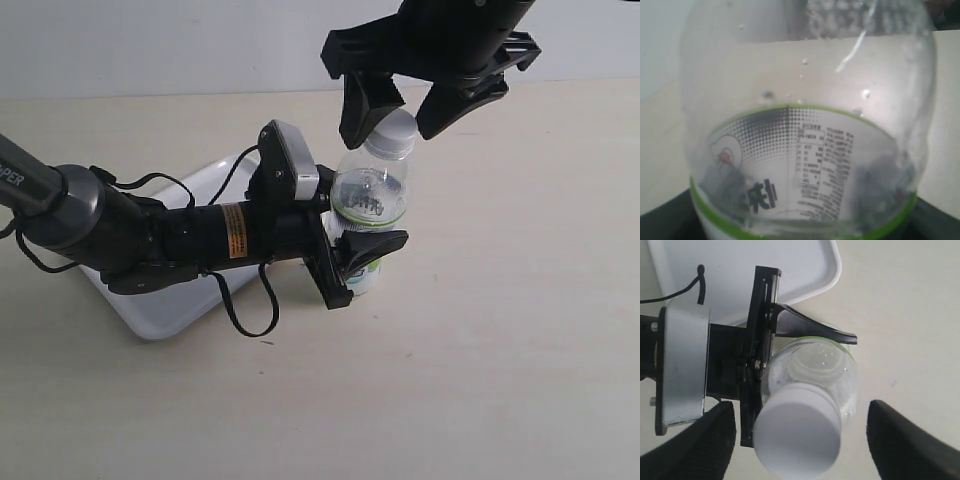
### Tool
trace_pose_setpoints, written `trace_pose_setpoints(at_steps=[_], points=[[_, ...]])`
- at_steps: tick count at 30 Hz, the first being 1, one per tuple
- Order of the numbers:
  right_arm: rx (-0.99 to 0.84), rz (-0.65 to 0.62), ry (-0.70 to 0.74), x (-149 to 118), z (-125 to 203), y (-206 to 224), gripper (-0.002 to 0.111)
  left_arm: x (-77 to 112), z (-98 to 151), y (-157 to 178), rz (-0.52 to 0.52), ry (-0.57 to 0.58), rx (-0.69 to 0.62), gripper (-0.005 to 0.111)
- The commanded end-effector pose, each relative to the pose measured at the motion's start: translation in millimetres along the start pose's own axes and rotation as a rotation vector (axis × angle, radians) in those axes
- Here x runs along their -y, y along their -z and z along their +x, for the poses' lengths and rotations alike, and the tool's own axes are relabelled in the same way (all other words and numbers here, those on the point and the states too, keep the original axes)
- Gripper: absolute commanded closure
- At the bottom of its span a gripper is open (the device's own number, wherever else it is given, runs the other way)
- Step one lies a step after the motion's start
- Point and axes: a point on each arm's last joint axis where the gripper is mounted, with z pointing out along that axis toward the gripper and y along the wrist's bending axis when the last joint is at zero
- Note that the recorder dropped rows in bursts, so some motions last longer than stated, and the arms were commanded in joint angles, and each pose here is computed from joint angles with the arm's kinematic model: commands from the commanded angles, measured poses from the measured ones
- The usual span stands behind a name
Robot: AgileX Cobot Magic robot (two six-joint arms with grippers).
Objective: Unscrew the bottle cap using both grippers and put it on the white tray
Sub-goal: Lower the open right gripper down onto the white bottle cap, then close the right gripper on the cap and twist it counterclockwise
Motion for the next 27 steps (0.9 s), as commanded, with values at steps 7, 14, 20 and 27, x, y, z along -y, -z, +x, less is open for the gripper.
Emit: trace_pose_setpoints(at_steps=[7, 14, 20, 27], points=[[0.017, 0.026, -0.01, -1.6, -1.8, -0.1, 0.048, -1.2, -9.9, -0.1, -0.008, -0.013, 0.041, 0.068], [0.017, 0.026, -0.017, -1.6, -1.8, -0.1, 0.052, -1.2, -9.9, -0.1, -0.008, -0.013, 0.041, 0.068], [0.016, 0.017, -0.021, -2.3, -1.7, -0.1, 0.069, -0.9, -9.8, -0.1, -0.004, -0.014, 0.04, 0.068], [0.012, 0.001, -0.001, -3.8, -1.3, -0.1, 0.099, -0.9, -9.8, -0.1, -0.004, -0.014, 0.04, 0.068]])
